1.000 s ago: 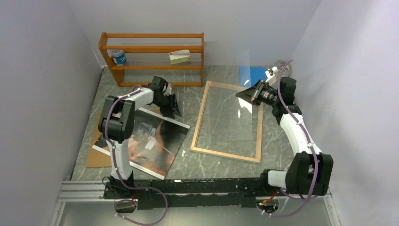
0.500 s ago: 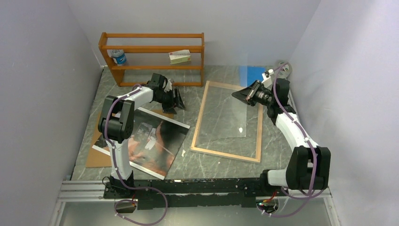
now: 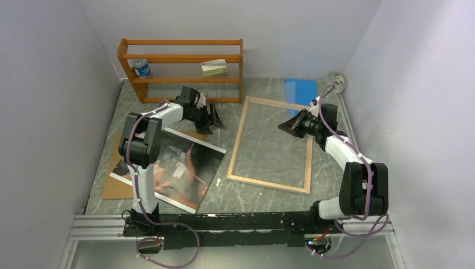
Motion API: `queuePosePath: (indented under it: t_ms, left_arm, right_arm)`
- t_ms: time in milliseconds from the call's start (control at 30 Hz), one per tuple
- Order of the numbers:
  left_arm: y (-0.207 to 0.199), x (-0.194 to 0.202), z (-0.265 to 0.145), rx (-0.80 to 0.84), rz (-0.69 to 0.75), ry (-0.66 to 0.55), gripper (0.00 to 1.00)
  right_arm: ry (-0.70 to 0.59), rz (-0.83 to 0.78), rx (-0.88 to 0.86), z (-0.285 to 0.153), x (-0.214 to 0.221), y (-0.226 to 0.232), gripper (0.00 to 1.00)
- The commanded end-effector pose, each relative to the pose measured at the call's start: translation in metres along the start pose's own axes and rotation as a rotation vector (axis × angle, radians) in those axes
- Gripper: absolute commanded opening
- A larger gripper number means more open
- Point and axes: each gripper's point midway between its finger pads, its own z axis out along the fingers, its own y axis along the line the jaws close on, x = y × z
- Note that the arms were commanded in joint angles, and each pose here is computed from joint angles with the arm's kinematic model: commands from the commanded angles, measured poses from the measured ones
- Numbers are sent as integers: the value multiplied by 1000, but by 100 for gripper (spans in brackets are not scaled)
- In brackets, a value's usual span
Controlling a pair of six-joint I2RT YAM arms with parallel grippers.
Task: Put the photo into the frame
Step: Place the photo frame item in the photo frame.
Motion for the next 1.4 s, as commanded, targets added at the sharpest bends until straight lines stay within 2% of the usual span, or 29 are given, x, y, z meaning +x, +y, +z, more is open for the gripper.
queuePosePath:
  t_ms: [0, 400, 633, 933, 1200, 1367]
  left_arm:
    - [-12, -4, 8, 74, -9, 28, 77]
    - [-32, 11, 29, 176, 28, 95, 77]
    - [-41, 28, 51, 171, 55, 154, 69]
    - [-34, 43, 72, 60, 132, 183, 67]
    - [-21, 50, 89, -14, 141, 216, 50]
    - [-12, 52, 93, -58, 139, 229, 46]
  right_arm:
    - [-32, -66, 104, -6, -5, -22, 0]
    - [-32, -118, 165, -17, -1, -57, 1]
    - [-52, -135, 226, -24, 3, -74, 0]
    - [-108, -162, 238, -30, 1, -84, 0]
    - [-148, -201, 205, -29, -8, -83, 0]
    - [-165, -205, 209, -28, -14, -85, 0]
